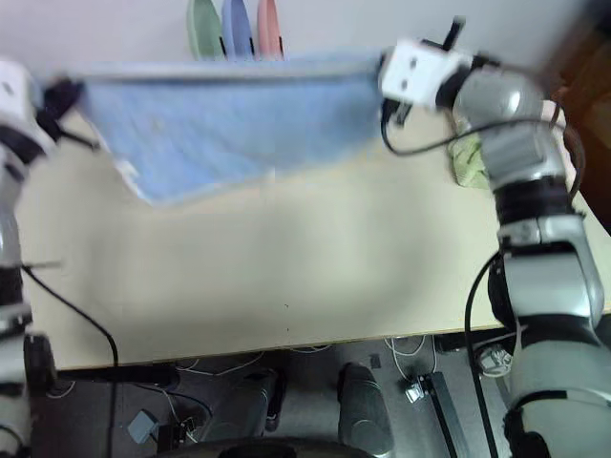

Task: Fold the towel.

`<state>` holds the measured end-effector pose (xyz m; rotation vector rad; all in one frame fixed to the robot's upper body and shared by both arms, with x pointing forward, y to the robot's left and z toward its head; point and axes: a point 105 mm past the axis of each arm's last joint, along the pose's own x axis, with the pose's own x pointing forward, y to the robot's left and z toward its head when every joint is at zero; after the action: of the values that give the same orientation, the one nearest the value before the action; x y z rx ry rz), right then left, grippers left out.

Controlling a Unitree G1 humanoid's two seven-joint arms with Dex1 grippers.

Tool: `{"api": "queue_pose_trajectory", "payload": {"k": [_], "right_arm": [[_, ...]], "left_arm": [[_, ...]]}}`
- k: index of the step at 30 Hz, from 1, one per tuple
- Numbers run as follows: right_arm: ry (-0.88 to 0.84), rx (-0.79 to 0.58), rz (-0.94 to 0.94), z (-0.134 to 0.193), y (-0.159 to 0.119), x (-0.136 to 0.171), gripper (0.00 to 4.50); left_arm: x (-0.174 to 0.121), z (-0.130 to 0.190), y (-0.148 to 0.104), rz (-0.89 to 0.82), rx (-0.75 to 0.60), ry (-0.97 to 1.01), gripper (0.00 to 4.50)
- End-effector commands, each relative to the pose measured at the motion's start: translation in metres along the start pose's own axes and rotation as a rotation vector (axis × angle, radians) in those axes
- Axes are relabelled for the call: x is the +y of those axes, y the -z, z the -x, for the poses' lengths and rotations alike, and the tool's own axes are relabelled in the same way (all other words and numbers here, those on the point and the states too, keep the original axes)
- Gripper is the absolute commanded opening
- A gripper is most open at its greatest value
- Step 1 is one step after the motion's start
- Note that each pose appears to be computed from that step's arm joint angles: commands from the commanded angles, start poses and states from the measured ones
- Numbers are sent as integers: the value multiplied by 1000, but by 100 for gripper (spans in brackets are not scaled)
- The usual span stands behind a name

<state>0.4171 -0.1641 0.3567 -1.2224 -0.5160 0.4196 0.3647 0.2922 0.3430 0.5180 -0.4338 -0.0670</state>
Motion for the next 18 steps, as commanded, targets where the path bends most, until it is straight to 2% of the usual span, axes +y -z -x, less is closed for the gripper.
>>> {"api": "queue_pose_trajectory", "payload": {"k": [1, 5, 9, 13, 18], "right_arm": [[-11, -12, -10, 10, 5, 0, 4], [-246, -88, -201, 24, -2, 60, 4], [-513, -73, -376, 54, -6, 122, 4], [-735, -31, -540, 89, -10, 158, 4], [-810, 22, -609, 99, -8, 173, 4]], "left_arm": [[4, 4, 6, -18, 9, 20, 0], [-29, 38, 48, -11, 156, 215, 0], [-56, 89, 83, 46, 319, 364, 0], [-62, 127, 92, 121, 416, 423, 0], [-58, 143, 95, 131, 476, 422, 0]]}}
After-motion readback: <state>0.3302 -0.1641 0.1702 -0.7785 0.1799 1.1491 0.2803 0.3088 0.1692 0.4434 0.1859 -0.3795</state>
